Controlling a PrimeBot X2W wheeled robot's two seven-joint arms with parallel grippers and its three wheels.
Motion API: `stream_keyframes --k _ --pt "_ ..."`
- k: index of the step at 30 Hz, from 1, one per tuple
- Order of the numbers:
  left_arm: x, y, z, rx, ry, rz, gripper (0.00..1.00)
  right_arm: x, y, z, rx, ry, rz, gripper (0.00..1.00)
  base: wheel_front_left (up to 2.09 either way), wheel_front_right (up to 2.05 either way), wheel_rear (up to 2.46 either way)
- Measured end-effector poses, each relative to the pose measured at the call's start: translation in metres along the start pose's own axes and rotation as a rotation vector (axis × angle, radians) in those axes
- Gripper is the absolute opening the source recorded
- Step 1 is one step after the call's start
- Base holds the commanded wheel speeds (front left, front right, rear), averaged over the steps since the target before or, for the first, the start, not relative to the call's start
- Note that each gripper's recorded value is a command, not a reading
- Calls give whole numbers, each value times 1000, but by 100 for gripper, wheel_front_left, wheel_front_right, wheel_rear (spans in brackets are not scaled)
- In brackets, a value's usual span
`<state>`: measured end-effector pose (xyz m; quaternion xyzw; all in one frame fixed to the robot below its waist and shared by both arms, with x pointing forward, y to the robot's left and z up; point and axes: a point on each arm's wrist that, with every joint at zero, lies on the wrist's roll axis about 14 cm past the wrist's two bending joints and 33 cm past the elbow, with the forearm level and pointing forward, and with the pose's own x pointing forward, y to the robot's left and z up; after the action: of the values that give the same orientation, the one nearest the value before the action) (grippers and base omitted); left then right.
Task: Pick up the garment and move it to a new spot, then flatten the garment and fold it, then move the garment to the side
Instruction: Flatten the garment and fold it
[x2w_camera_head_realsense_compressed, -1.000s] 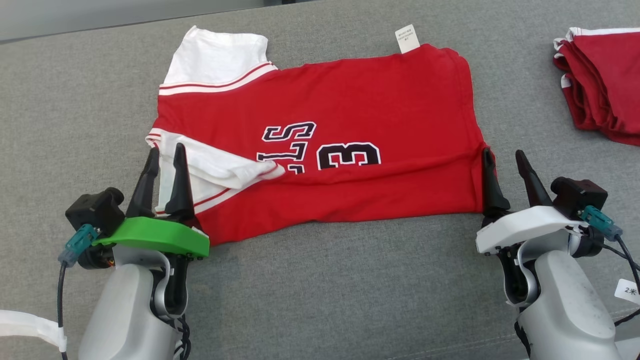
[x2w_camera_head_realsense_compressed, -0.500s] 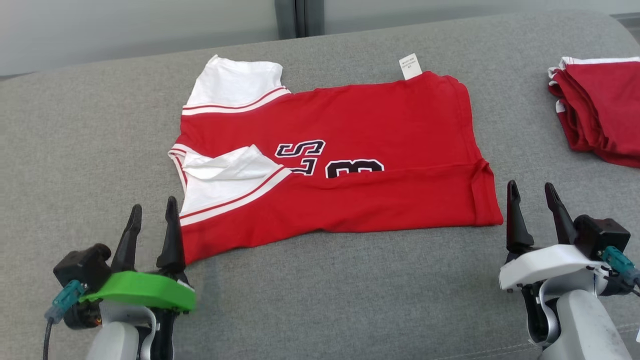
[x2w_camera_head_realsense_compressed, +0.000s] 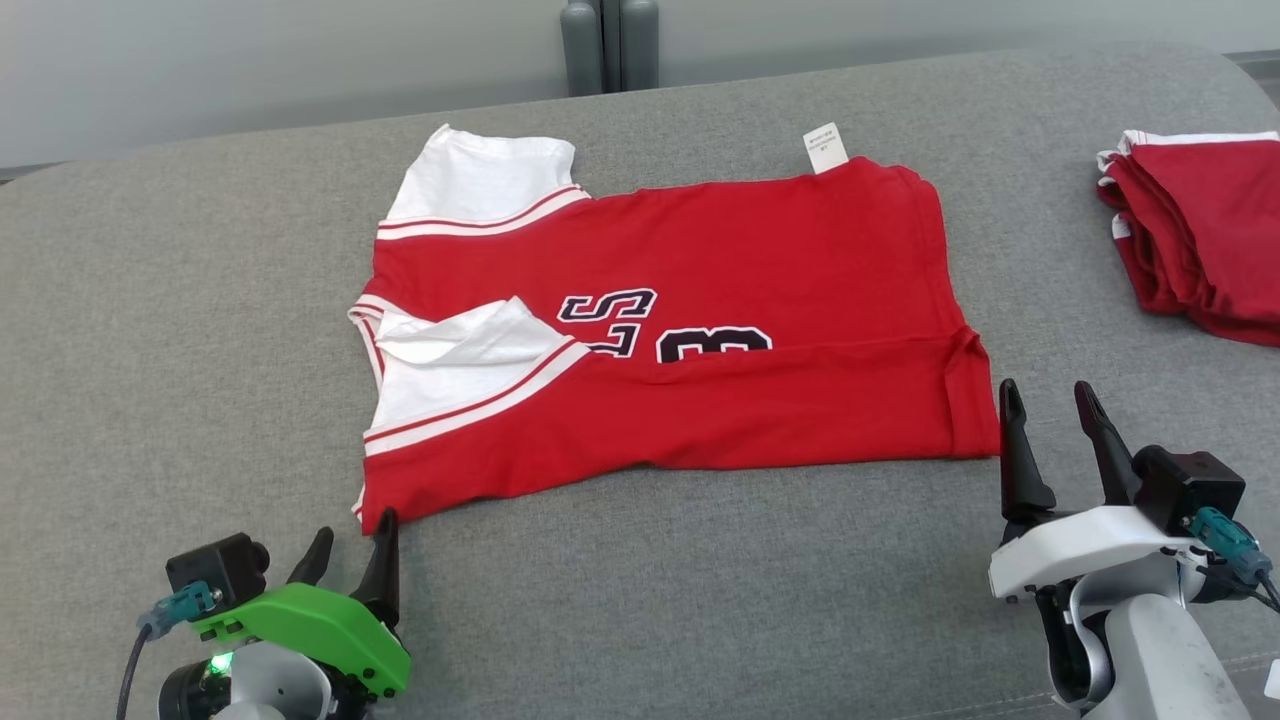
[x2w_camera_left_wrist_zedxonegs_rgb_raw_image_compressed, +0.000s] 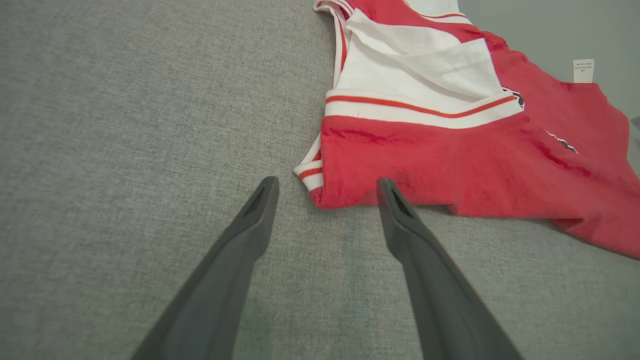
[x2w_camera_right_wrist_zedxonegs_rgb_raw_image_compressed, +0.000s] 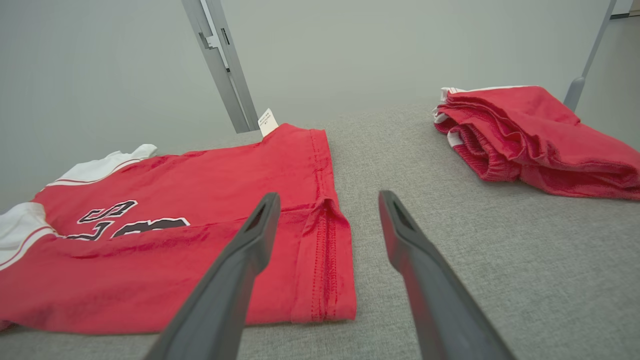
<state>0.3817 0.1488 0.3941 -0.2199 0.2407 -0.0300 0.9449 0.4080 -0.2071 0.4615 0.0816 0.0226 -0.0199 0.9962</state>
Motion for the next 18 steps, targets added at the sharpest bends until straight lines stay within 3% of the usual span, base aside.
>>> stream_keyframes --k 7,9,10,11,12,13,18 --pt "16 2 -9 -17 55 20 100 -1 -11 -4 -11 18 -28 100 0 0 0" --pt "20 1 -11 -20 64 20 68 -3 -13 -9 -15 40 -35 100 0 0 0" --pt "22 1 -11 -22 66 18 45 -4 -15 -12 -17 53 -38 100 0 0 0" --pt "24 0 -11 -25 68 16 35 -4 -15 -17 -17 71 -41 100 0 0 0" --pt "27 -1 -11 -25 71 14 14 -5 -17 -20 -17 85 -44 100 0 0 0" --pt "28 -1 -11 -24 74 14 1 -5 -17 -23 -17 98 -46 100 0 0 0" --pt "31 -6 -12 -25 69 3 0 -2 -11 -38 -9 157 -29 100 0 0 0"
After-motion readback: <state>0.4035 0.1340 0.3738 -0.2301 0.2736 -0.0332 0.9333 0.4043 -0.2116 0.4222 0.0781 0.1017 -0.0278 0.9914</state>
